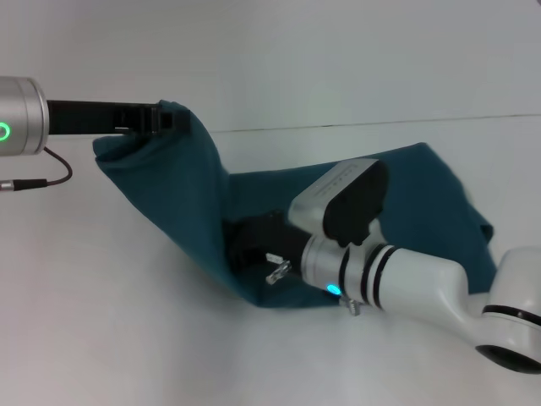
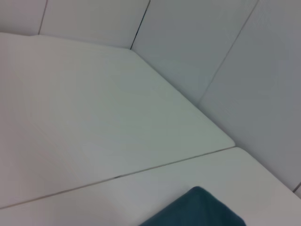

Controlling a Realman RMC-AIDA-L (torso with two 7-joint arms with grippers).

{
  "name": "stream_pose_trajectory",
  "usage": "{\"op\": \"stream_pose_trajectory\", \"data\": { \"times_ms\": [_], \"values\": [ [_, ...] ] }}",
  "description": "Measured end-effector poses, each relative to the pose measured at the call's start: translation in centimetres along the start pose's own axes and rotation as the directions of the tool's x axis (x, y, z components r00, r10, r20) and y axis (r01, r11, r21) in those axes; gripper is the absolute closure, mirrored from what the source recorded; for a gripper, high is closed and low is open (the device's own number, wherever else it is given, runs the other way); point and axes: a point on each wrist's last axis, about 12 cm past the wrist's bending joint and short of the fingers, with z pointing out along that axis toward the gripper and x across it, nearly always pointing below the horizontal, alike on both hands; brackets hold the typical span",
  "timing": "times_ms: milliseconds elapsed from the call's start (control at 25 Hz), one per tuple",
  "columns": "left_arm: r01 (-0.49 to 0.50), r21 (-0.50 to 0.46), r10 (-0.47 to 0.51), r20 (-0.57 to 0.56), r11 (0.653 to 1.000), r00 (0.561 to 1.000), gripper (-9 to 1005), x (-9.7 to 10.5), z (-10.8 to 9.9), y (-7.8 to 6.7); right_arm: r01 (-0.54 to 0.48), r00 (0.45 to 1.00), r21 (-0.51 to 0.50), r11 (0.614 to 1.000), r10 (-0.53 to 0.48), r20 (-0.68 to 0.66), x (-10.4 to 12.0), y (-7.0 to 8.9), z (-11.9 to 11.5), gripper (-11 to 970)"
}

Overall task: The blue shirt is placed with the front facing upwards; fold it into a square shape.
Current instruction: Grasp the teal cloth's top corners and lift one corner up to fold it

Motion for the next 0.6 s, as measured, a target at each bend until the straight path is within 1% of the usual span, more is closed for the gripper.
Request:
{"op": "stream_pose_trajectory", "data": {
  "times_ms": [120, 160, 200, 320, 440, 520, 600],
  "values": [
    [-0.005, 0.006, 0.005, 0.002, 1.0, 1.0, 976, -0.1, -0.1, -0.1, 0.006, 1.0, -0.034, 0.999, -0.006, 0.004, 0.2, 0.8, 0.0, 957],
    [-0.007, 0.006, 0.006, 0.002, 1.0, 1.0, 976, -0.1, -0.1, -0.1, -0.011, 1.0, -0.027, 1.0, 0.012, 0.02, 0.3, 0.7, -0.3, 956],
    [-0.007, 0.006, 0.007, 0.002, 1.0, 1.0, 976, -0.1, -0.1, -0.1, -0.04, 0.998, -0.013, 0.999, 0.04, 0.045, 0.6, 0.4, -0.7, 956],
    [-0.008, 0.005, 0.008, 0.002, 1.0, 1.0, 975, -0.1, -0.2, 0.0, -0.16, 0.974, 0.068, 0.985, 0.147, 0.174, 1.8, -1.6, -3.3, 956],
    [-0.008, 0.01, 0.008, 0.003, 1.0, 1.0, 975, 0.0, -0.2, -0.1, -0.243, 0.936, 0.119, 0.963, 0.2, 0.289, 2.8, -2.9, -5.5, 955],
    [-0.007, 0.019, 0.007, 0.009, 1.0, 1.0, 975, -0.1, -0.3, -0.2, -0.268, 0.927, 0.143, 0.953, 0.215, 0.307, 3.1, -3.3, -6.0, 955],
    [-0.009, 0.029, 0.009, 0.016, 1.0, 1.0, 975, -0.2, -0.3, -0.4, -0.272, 0.932, 0.152, 0.95, 0.221, 0.286, 3.1, -3.3, -5.6, 954]
  ]
}}
